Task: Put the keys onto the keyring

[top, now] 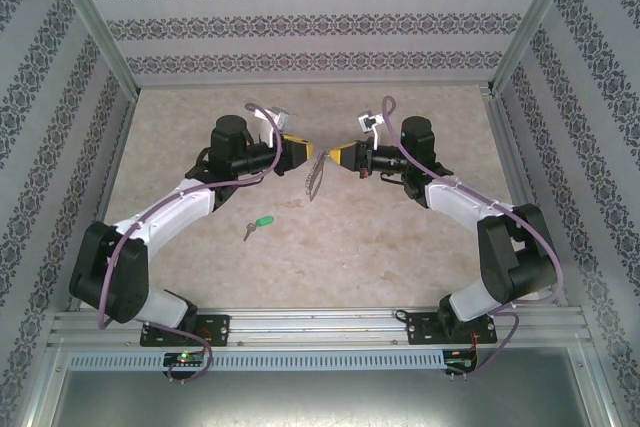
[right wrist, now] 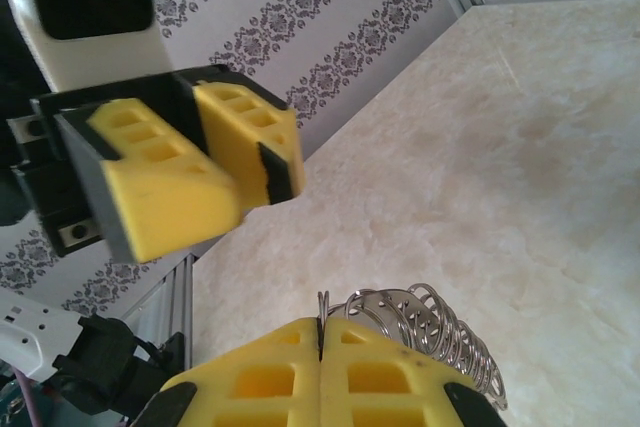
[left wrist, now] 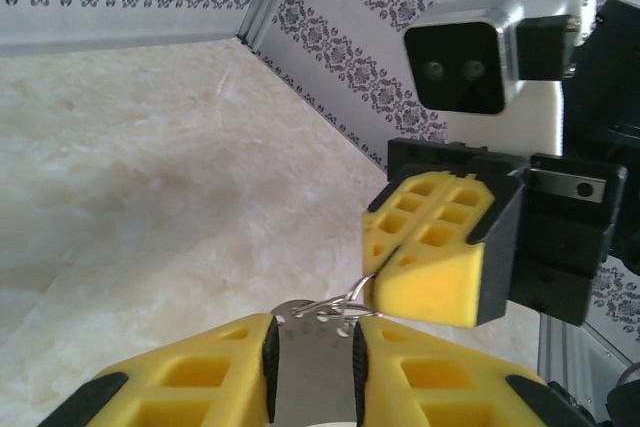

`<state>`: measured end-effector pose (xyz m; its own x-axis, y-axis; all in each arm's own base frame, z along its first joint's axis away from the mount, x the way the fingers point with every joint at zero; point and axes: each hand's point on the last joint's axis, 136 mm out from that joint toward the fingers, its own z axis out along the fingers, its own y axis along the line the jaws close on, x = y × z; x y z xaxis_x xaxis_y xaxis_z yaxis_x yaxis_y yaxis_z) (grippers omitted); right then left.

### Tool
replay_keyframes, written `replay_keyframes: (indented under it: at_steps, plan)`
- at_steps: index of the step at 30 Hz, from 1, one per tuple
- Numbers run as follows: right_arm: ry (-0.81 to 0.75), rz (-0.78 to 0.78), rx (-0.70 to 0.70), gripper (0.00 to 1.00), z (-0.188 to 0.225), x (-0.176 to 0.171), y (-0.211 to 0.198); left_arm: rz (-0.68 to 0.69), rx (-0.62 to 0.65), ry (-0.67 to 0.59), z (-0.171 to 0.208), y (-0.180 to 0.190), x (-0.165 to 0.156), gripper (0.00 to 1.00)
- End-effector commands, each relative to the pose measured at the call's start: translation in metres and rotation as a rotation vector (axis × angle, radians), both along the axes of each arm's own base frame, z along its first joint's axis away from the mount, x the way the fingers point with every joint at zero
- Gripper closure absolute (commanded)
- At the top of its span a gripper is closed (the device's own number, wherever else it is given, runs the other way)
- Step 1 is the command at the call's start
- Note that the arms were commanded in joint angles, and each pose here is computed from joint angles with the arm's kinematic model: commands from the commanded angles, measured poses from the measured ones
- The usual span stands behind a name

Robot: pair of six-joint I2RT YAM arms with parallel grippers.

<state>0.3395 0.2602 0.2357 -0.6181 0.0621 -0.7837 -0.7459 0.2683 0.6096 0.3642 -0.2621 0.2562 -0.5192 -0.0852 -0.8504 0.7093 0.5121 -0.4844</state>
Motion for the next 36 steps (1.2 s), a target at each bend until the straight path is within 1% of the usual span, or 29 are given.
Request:
replay_keyframes:
  at_steps: [1,19,36]
  plan:
    - [-0.077,0.03,0.037,1.0,0.022,0.003,0.004,-0.054,-0.064,-0.031,0.014,-0.006,-0.004,0.74]
    - [-0.055,0.052,0.039,1.0,0.021,0.004,0.014,-0.141,-0.142,0.02,0.011,-0.025,0.003,0.75]
    - [-0.052,0.063,0.037,1.0,0.022,0.002,0.02,-0.166,-0.157,0.008,0.014,-0.032,0.0,0.72]
